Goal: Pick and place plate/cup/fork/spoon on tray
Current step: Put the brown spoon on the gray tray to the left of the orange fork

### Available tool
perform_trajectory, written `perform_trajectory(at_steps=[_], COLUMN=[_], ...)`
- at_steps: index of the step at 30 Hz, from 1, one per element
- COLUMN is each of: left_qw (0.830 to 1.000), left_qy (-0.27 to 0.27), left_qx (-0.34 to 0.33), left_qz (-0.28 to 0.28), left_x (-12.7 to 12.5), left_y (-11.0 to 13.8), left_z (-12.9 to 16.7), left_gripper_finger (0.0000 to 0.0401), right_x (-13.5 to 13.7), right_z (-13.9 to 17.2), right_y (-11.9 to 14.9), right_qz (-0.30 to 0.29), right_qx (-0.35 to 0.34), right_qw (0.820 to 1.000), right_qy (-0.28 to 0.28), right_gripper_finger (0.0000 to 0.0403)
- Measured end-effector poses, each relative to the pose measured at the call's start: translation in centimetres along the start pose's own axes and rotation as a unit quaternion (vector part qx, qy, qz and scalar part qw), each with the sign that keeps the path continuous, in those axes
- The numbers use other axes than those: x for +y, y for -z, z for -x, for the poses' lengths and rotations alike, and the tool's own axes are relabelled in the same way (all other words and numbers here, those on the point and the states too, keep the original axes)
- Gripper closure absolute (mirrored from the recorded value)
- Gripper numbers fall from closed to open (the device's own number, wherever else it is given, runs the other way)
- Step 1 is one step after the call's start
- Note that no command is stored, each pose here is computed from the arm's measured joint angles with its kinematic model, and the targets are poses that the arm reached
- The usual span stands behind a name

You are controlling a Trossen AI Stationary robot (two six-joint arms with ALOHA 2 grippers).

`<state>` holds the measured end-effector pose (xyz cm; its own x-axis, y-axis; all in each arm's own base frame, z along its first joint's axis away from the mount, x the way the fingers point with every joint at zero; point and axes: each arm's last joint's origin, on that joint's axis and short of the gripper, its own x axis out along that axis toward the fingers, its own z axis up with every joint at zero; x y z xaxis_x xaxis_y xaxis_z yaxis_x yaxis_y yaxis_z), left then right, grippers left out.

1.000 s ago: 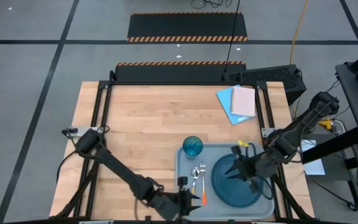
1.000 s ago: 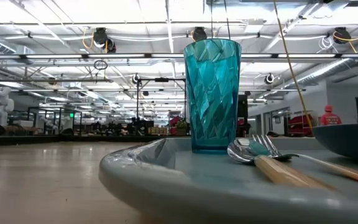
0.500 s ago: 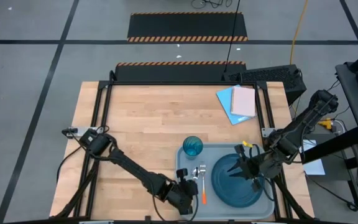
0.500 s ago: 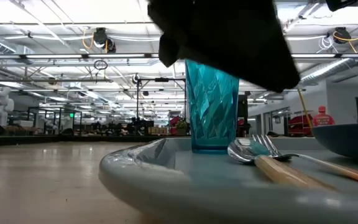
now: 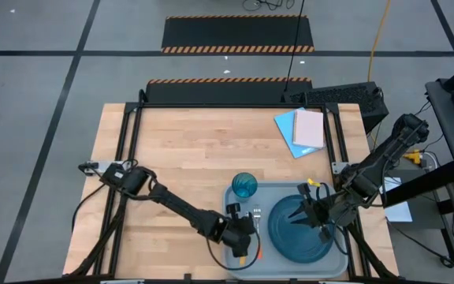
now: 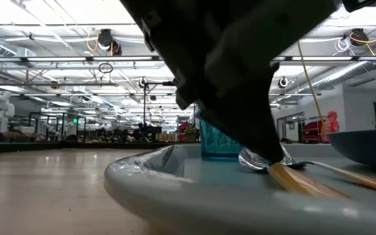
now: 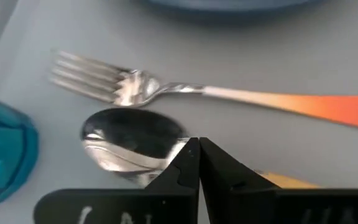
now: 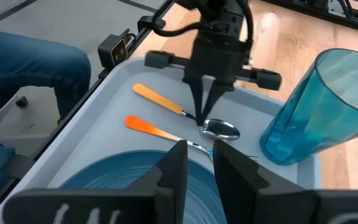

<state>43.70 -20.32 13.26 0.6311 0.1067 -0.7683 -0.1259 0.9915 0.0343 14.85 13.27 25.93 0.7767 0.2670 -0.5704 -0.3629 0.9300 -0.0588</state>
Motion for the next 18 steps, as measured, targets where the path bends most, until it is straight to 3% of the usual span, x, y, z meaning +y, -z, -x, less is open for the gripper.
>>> perform_trajectory(at_steps=[7,18], left_qw=[0.999,0.997], left_qy=[-0.026,-0.056], left_qx=[0.035,0.041], left_qz=[0.004,0.015], left_x=[1.4,1.7], left_y=[0.2,0.5], left_z=[-0.4,-0.4], left_gripper_finger=[0.0385,0.0385], right_x=[0.0,0.0], right_z=[0.0,0.0], right_y=[0.0,0.0], right_qz=[0.0,0.0], right_qx=[0.0,0.001], right_qw=[1.0,1.0], right_qy=[0.0,-0.001], right_gripper_finger=[0.0332,0.0332])
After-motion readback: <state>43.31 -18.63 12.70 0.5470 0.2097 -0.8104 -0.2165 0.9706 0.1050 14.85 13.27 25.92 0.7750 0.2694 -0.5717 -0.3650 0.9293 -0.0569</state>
